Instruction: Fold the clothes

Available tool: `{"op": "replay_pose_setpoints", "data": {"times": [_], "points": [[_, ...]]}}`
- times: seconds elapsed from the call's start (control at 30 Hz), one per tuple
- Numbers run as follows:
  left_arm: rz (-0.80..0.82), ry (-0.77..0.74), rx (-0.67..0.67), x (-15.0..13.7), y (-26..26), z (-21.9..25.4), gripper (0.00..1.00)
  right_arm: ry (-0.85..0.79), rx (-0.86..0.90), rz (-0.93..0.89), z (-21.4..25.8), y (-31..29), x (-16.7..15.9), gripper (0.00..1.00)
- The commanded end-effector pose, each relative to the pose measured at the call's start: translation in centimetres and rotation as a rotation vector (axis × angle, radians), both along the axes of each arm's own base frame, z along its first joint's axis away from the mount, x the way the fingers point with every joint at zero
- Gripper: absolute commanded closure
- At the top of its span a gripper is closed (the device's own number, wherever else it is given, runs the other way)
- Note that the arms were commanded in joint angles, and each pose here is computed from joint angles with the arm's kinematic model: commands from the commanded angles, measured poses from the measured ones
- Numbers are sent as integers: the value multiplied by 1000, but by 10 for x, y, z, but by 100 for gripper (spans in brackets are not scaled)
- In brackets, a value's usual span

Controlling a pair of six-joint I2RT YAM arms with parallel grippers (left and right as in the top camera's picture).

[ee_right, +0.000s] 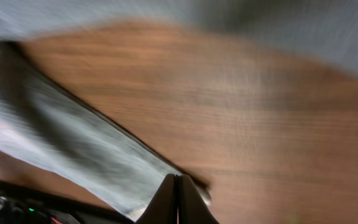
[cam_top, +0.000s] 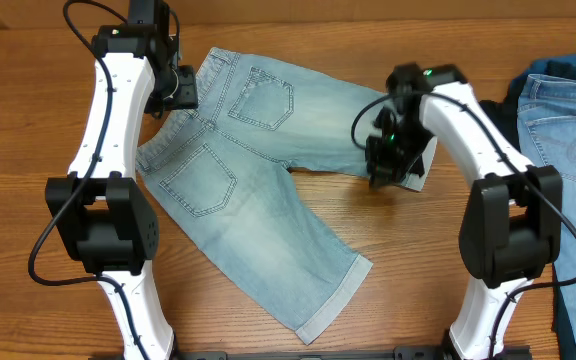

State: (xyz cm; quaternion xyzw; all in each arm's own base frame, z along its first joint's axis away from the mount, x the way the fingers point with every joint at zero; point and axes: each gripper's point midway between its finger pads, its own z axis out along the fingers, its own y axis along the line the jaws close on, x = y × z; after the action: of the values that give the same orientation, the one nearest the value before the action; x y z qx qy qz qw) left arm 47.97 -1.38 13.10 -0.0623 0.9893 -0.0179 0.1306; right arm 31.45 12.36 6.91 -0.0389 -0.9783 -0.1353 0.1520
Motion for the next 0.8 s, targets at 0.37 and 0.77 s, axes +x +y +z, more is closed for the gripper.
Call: {"op": "replay_pose_setpoints", "data": {"times": [0.37,0.77], "points": [[-188,-104,-128,23,-31,3,96,242,60,37,-31,23,-91,96],[-412,-112,-78,48,-64,-59,96,160,68,143,-10,51,-115,96]]}}
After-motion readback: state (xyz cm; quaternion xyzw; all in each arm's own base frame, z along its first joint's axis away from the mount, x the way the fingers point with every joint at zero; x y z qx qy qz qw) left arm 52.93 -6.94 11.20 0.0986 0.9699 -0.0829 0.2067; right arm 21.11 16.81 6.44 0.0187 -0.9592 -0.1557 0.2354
